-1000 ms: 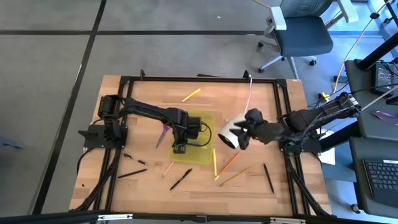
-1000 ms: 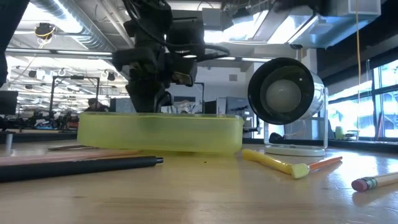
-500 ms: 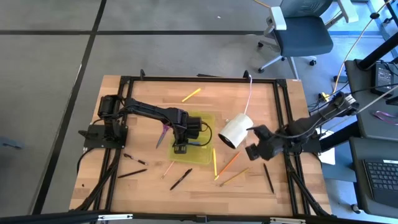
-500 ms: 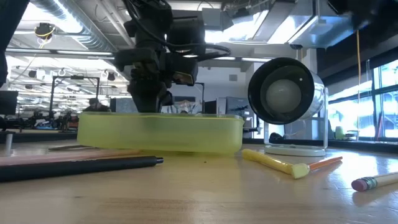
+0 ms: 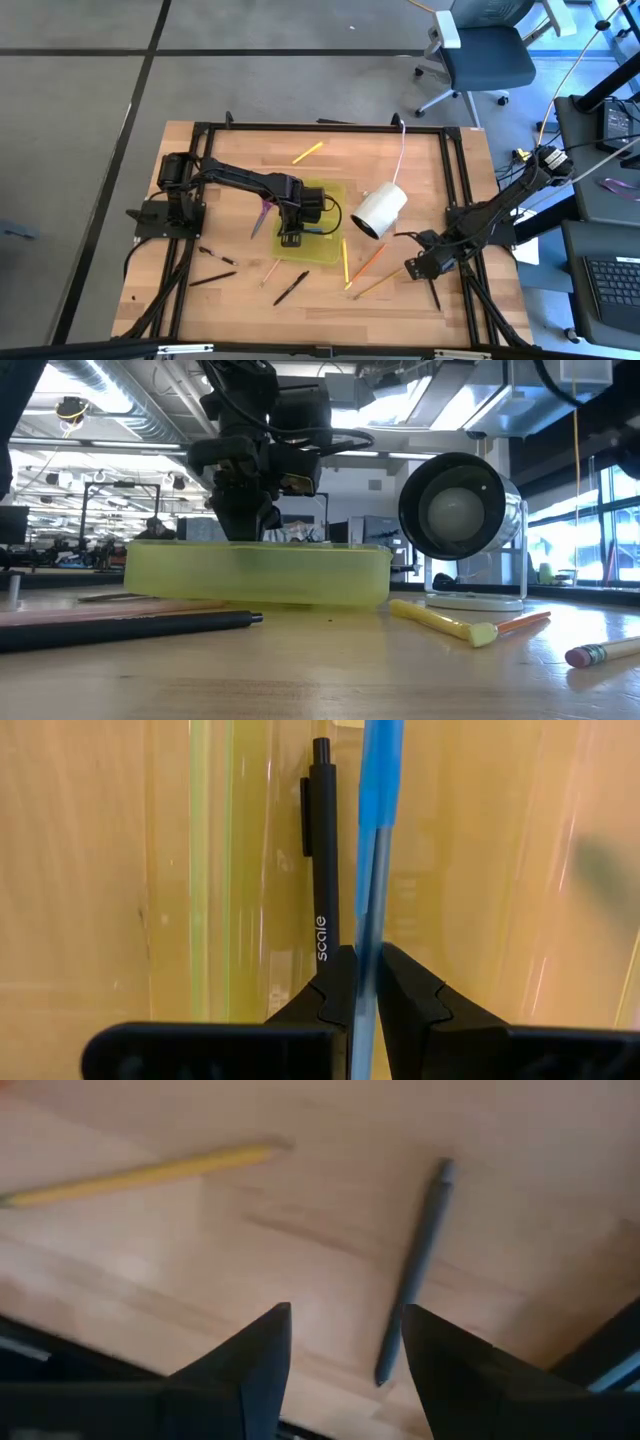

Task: Pick & place school supplies into a supply box
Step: Put the blue pen into the yellow supply box, then put the black pen into the yellow supply box

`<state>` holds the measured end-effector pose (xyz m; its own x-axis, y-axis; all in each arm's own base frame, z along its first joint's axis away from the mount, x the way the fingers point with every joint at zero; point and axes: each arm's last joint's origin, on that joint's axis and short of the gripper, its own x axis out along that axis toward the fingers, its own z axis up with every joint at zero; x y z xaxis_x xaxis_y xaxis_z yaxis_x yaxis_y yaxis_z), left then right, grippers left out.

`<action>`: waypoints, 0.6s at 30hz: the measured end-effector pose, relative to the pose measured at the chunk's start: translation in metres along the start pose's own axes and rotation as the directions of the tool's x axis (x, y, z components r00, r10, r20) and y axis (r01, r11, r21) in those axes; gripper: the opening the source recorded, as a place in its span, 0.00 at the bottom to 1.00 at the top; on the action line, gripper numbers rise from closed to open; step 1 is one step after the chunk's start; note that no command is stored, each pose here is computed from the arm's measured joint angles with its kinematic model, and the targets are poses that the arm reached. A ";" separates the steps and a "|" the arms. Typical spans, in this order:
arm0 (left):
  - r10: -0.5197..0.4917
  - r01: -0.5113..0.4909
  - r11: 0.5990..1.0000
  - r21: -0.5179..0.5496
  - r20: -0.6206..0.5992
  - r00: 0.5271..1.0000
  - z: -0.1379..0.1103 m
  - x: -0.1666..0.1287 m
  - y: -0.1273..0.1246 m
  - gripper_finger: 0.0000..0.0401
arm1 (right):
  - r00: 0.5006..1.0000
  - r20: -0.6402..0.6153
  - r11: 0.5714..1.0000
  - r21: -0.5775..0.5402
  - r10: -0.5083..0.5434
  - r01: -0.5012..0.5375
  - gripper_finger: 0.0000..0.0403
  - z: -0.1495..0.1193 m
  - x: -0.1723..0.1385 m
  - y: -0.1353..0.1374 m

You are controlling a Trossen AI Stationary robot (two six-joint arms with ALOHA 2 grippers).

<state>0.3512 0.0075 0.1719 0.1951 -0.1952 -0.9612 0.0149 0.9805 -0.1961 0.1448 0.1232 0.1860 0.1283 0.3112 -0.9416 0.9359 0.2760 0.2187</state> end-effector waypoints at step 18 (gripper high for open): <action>0.000 0.000 1.000 -0.021 0.005 1.000 0.000 0.000 0.001 0.19 | 0.998 0.034 0.998 0.026 -0.059 0.058 0.48 0.015 0.030 -0.026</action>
<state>0.3516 0.0081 0.1722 0.2003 -0.1948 -0.9602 -0.0054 0.9798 -0.1999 0.1292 0.1118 0.1477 0.0839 0.2635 -0.9610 0.9500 0.2700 0.1569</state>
